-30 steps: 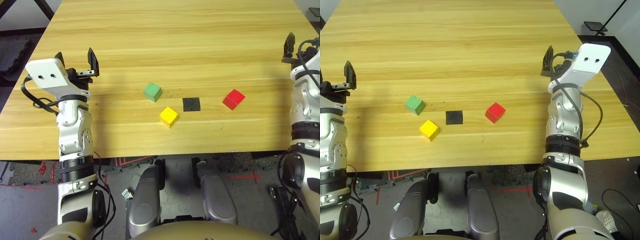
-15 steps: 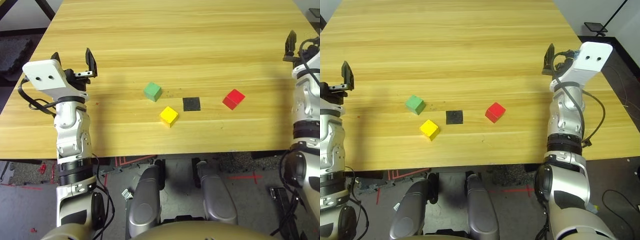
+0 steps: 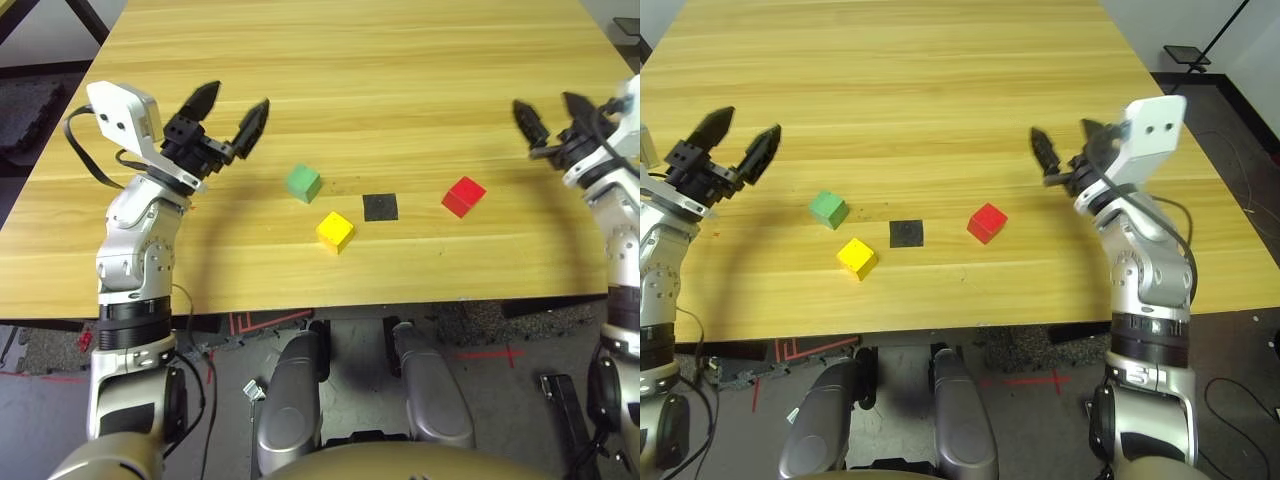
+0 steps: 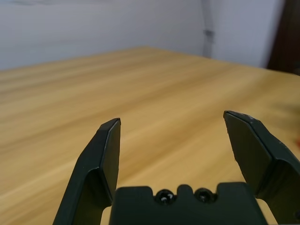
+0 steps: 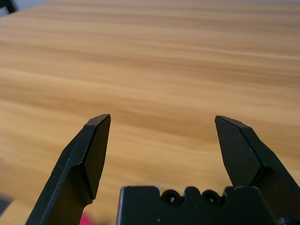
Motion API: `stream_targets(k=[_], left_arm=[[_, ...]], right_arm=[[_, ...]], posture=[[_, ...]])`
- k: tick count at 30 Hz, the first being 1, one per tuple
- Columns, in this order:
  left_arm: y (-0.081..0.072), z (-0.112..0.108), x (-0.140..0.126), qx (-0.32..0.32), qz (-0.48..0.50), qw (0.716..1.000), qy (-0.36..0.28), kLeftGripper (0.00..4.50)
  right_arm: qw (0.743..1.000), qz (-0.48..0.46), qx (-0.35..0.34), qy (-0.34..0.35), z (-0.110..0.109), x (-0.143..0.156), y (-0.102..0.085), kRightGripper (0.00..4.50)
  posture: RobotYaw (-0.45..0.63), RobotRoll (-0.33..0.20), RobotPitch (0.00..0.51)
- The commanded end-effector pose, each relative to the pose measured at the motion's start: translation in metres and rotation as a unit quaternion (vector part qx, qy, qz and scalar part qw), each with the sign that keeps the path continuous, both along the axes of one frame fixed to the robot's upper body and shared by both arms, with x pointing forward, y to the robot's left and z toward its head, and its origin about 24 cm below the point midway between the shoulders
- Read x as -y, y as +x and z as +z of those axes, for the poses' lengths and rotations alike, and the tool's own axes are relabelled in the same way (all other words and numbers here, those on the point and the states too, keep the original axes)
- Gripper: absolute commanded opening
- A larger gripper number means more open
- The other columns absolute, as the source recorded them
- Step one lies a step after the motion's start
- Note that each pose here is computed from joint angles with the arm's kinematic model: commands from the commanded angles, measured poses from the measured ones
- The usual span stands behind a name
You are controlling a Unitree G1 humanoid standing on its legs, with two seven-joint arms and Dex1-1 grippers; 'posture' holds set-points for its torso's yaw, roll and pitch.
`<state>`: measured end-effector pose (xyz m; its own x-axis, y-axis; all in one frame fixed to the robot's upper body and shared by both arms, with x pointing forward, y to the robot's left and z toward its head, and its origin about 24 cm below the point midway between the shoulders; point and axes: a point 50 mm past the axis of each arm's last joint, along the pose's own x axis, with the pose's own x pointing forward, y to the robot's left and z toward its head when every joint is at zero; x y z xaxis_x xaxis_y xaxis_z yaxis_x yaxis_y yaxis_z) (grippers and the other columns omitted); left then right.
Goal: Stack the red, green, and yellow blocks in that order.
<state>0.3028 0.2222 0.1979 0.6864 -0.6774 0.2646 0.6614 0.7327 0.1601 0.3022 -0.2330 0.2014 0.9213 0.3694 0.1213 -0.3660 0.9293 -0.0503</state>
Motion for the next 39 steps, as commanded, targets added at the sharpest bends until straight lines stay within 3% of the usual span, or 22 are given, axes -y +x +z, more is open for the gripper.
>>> stream_targets(k=[1, 8, 13, 26, 39], left_arm=[[0.002, -0.005, 0.006, -0.020, -0.099, 0.993, 0.070, 4.46], [0.017, -0.005, 0.012, -0.030, -0.186, 0.972, 0.141, 4.46], [0.022, -0.006, 0.017, -0.026, -0.202, 0.967, 0.156, 4.46], [0.008, 0.001, 0.029, -0.024, -0.243, 0.957, 0.154, 4.46], [0.007, 0.006, 0.027, -0.027, -0.228, 0.962, 0.147, 4.46]], right_arm=[[0.999, 0.033, -0.029, -0.026, 0.001, -0.007, -0.010, 4.50], [0.991, 0.093, -0.071, -0.066, -0.003, -0.018, -0.017, 4.50], [0.978, 0.146, -0.105, -0.107, -0.018, -0.026, -0.023, 4.50], [0.961, 0.176, -0.152, -0.153, -0.048, -0.020, -0.023, 4.50], [0.957, 0.168, -0.157, -0.177, -0.070, -0.020, -0.015, 4.50]], posture=[[0.22, -0.010, 0.294], [0.19, -0.018, 0.303], [0.17, -0.016, 0.301], [0.21, 0.002, 0.314], [0.24, 0.024, 0.322]])
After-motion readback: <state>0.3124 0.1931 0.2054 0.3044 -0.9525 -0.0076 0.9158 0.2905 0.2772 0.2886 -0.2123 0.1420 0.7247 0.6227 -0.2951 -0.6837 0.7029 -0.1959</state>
